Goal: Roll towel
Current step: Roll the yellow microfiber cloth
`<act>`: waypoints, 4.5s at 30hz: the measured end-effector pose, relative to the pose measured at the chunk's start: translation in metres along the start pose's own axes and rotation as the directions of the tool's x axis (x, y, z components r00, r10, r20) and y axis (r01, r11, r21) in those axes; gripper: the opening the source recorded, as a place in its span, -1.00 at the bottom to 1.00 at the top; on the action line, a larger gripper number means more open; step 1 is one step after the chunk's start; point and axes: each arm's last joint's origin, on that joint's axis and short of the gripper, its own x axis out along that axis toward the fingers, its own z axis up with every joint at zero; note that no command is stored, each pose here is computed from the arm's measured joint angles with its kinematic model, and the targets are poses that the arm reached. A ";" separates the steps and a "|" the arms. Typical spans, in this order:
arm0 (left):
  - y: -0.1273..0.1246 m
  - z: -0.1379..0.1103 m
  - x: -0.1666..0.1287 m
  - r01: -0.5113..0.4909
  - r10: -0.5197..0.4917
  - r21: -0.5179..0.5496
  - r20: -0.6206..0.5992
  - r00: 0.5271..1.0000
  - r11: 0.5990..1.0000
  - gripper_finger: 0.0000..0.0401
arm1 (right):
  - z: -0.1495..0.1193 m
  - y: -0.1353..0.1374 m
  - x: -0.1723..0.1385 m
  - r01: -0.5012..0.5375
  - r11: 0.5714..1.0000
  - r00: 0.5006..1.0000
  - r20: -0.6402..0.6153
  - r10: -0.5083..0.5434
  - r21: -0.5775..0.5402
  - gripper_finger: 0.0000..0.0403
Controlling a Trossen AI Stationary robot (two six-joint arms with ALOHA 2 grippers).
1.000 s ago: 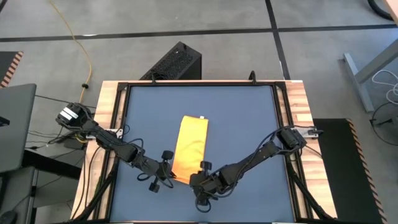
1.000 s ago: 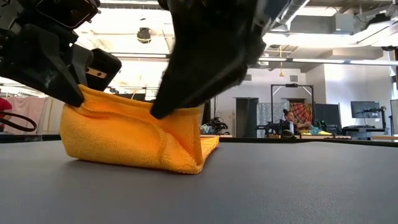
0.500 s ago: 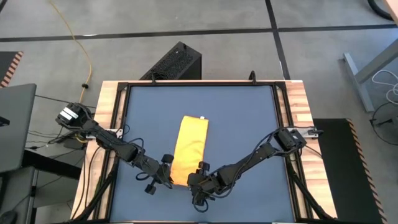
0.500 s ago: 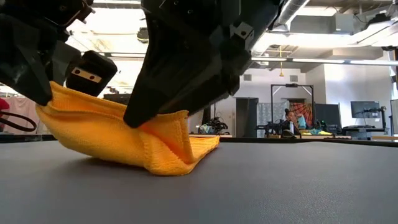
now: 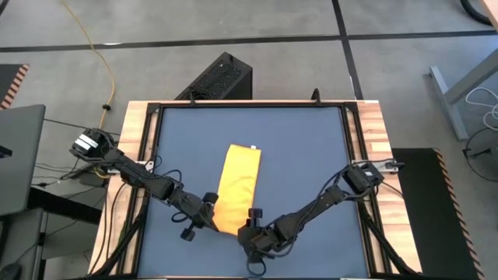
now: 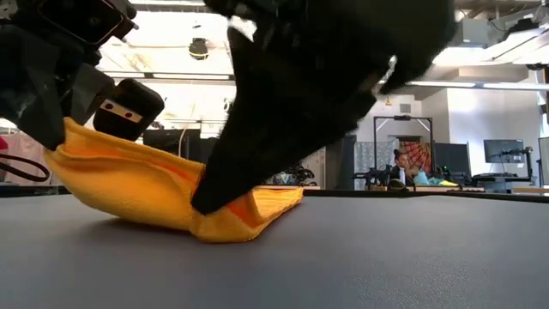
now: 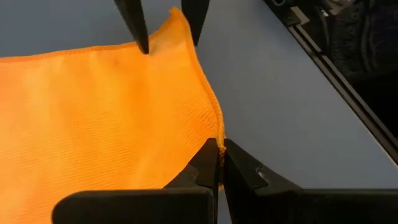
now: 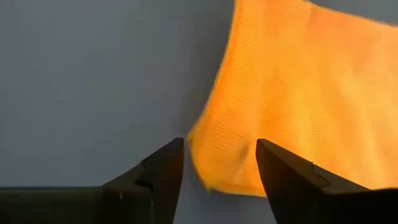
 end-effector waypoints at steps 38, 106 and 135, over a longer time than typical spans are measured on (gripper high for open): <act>0.005 0.001 -0.001 -0.022 0.022 -0.010 0.005 1.000 1.000 -1.00 | 0.006 -0.008 0.002 -0.138 0.990 0.990 -0.004 0.138 0.031 -0.41; 0.005 0.001 -0.001 -0.022 0.022 -0.006 0.001 1.000 1.000 -1.00 | 0.019 -0.007 0.002 0.036 0.997 0.998 -0.046 -0.039 -0.067 -0.41; 0.005 -0.001 -0.001 -0.015 0.015 -0.008 -0.016 1.000 1.000 -1.00 | 0.007 -0.016 0.034 0.158 0.984 0.985 -0.059 -0.164 -0.086 -0.48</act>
